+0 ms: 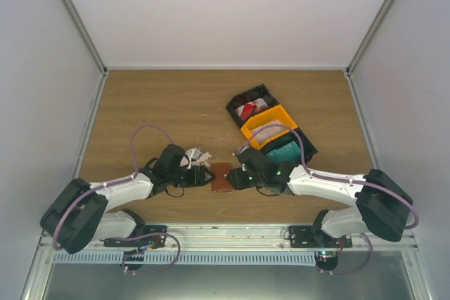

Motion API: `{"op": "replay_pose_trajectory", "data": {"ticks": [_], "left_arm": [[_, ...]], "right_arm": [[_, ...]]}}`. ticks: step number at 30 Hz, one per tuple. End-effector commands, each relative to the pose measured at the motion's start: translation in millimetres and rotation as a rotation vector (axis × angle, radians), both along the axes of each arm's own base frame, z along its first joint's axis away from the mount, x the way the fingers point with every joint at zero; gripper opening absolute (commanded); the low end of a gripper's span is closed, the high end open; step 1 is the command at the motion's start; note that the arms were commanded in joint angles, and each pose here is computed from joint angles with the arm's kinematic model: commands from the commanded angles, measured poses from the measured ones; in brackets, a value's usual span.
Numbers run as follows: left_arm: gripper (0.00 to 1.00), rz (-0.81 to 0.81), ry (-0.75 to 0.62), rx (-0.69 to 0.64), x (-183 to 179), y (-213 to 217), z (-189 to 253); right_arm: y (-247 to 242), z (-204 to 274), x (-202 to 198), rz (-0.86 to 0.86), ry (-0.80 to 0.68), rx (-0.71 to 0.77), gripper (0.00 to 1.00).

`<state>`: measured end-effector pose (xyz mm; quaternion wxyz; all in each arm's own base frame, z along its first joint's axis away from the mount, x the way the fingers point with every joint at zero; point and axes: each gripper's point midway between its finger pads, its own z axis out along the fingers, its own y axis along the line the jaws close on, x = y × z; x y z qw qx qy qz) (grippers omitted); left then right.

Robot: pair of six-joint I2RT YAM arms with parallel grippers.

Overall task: Put the credit cards into the card holder
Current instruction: Close the card holder at the center of the board, then reset both arms

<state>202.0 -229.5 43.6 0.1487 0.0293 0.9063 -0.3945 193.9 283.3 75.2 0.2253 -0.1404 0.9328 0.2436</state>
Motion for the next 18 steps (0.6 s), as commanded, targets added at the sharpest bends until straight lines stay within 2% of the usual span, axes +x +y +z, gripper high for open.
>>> {"op": "replay_pose_trajectory", "data": {"ticks": [1, 6, 10, 14, 18], "left_arm": [[0.71, 0.007, -0.121, 0.003, 11.3, 1.6, 28.7], [0.81, 0.043, -0.155, 0.079, 15.2, 15.4, 38.9], [0.97, 0.065, -0.211, 0.089, 20.8, 19.8, 65.2], [0.99, 0.114, -0.285, 0.124, 27.4, 31.7, 96.4], [0.99, 0.138, -0.345, 0.109, 26.4, 38.6, 127.5]], "right_arm": [[-0.4, -20.4, -23.1, 0.03, 0.132, 0.024, 0.5], [0.6, -36.0, -26.1, 0.034, 0.152, 0.029, 0.43], [8.6, -46.1, -21.9, 0.037, 0.152, 0.039, 0.34], [14.6, -56.4, -16.0, 0.018, 0.154, 0.042, 0.21], [17.1, -56.4, -8.2, -0.007, 0.136, 0.037, 0.16]]}}
